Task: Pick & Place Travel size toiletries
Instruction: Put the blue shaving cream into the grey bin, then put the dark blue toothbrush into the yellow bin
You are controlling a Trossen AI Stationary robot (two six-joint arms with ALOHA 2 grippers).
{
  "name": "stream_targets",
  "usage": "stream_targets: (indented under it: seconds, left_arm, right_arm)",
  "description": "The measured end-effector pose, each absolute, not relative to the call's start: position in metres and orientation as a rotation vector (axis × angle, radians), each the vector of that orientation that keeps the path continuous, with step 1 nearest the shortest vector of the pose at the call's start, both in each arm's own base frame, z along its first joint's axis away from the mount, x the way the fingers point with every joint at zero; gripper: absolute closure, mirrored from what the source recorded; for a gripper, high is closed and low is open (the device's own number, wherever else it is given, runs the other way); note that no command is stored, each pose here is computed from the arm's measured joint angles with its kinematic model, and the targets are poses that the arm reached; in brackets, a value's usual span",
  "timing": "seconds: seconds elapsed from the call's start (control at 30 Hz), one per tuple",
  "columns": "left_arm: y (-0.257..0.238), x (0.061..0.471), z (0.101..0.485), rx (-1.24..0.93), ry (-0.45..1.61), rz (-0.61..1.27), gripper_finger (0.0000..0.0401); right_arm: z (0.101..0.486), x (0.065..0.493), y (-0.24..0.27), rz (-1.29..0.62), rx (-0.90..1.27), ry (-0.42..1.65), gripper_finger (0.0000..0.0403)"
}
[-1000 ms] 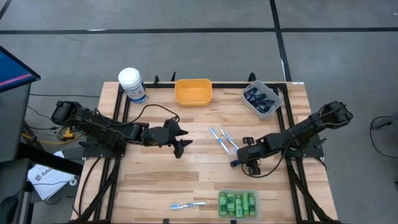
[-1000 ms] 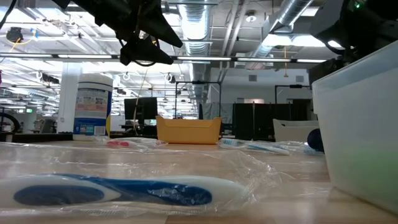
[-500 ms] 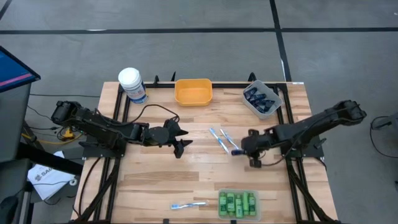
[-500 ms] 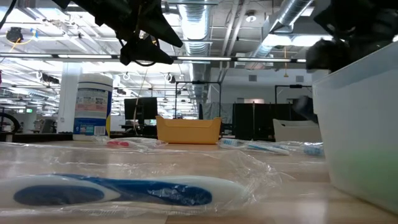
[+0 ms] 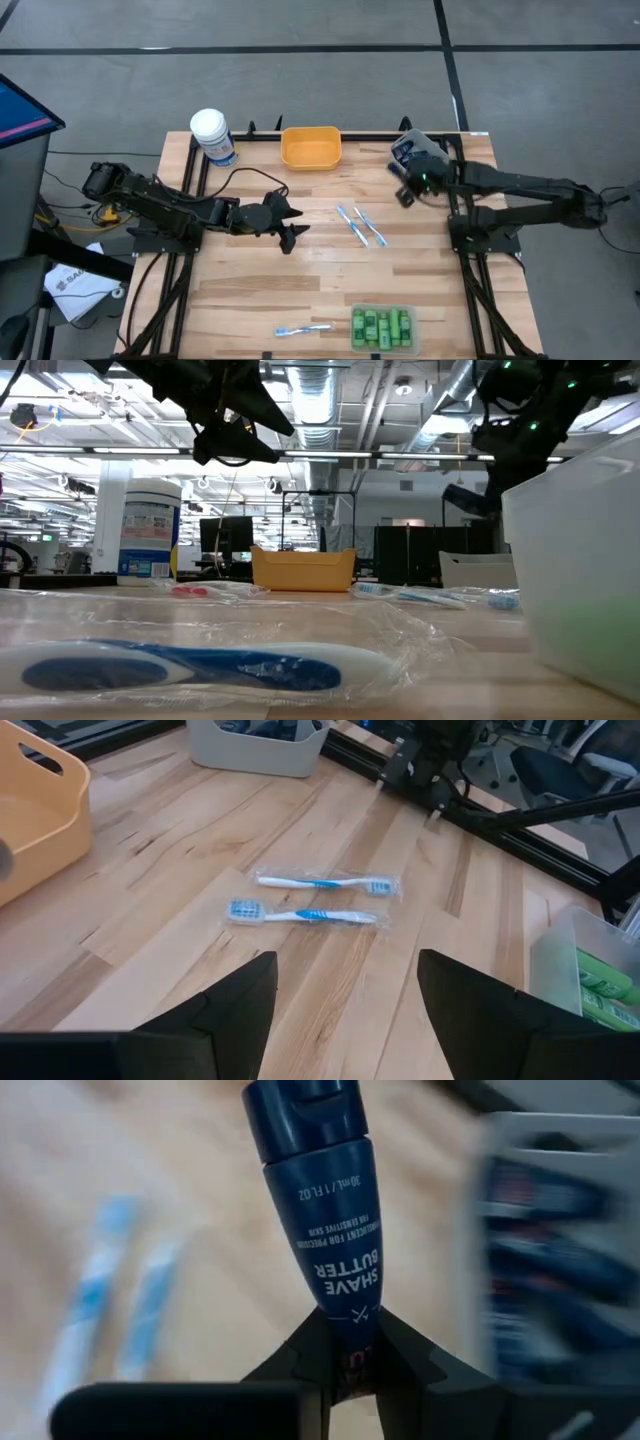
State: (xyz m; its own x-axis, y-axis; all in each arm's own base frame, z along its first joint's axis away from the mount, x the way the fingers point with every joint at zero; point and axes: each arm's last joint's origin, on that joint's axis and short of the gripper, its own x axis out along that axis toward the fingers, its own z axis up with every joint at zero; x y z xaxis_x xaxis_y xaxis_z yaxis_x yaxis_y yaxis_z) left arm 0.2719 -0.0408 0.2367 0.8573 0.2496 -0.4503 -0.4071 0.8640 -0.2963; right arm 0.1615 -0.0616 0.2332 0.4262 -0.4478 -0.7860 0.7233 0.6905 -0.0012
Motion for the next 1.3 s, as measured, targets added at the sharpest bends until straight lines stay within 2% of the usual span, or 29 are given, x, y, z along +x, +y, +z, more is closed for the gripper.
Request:
stream_targets:
  seconds: [0.27, 0.57, 0.73, 0.93, 1.03, 1.17, 1.3]
  left_arm:
    - [-0.041, 0.272, 0.237, -0.402, 0.406, 0.354, 0.0164]
    - [-0.041, 0.272, 0.238, -0.419, 0.399, 0.356, 0.0164]
    - [-0.041, 0.273, 0.238, -0.423, 0.396, 0.356, 0.0164]
    - [-0.041, 0.273, 0.238, -0.424, 0.393, 0.355, 0.0164]
    - [-0.041, 0.273, 0.238, -0.426, 0.392, 0.355, 0.0164]
    - [-0.041, 0.273, 0.238, -0.411, 0.396, 0.352, 0.0164]
    - [-0.037, 0.274, 0.237, -0.348, 0.429, 0.297, 0.0164]
  right_arm:
    - [0.217, 0.145, -0.113, -1.087, 0.419, 1.083, 0.0358]
    - [0.178, 0.139, -0.15, -1.086, 0.414, 1.393, 0.0349]
    - [0.169, 0.137, -0.157, -1.059, 0.407, 1.459, 0.0302]
    - [0.176, 0.137, -0.157, -1.032, 0.365, 1.425, 0.0188]
    - [0.192, 0.137, -0.157, -1.046, 0.351, 1.351, 0.0146]
    - [0.23, 0.137, -0.156, -1.066, 0.33, 1.204, 0.0132]
    - [0.277, 0.135, -0.15, -1.005, 0.347, 1.005, 0.0133]
